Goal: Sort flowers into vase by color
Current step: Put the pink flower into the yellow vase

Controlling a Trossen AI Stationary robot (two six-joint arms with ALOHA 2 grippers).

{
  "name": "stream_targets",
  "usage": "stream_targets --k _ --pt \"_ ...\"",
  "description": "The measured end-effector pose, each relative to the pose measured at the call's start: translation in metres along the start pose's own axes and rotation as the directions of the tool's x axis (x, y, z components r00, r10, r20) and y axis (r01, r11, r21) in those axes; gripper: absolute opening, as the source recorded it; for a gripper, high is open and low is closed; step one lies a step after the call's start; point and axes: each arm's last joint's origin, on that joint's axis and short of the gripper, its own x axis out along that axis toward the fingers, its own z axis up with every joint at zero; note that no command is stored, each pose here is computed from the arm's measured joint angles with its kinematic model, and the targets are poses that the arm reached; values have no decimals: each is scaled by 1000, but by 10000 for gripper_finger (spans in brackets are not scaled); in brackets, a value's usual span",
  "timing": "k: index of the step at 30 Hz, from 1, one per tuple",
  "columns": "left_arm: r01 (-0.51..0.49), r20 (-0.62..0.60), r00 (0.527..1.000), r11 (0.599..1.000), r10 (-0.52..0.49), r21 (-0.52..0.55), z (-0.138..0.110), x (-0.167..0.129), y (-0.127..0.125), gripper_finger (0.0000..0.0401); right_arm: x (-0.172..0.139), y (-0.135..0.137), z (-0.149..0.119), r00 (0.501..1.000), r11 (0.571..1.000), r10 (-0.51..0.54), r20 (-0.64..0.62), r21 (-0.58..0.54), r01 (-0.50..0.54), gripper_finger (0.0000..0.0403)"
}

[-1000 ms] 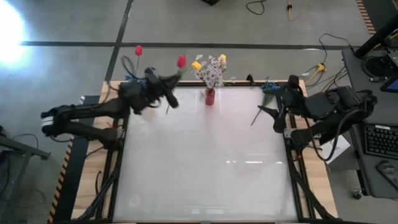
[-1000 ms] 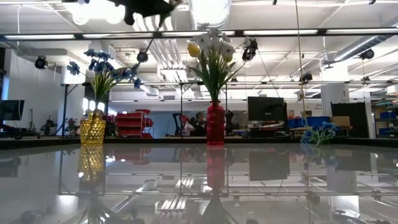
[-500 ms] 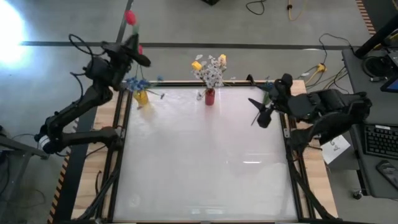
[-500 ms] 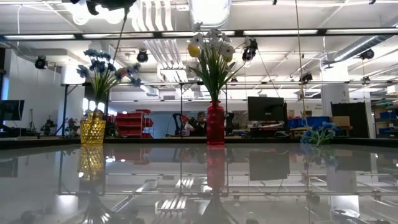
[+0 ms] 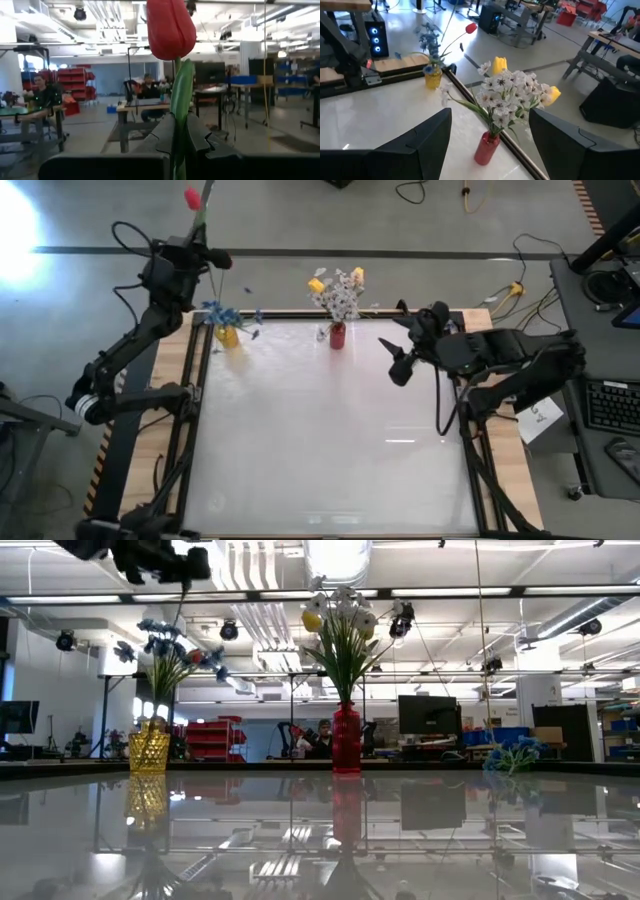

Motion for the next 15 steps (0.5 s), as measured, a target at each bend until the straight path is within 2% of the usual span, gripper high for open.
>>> stream_targets --k 6,15 --pt "-64 -9 998 998 63 -23 -39 -3 0 0 2 2 1 1000 999 -2 3 55 1 258" --pt "-96 -47 994 995 95 -22 -92 -24 2 0 4 0 4 999 994 -22 27 112 19 258"
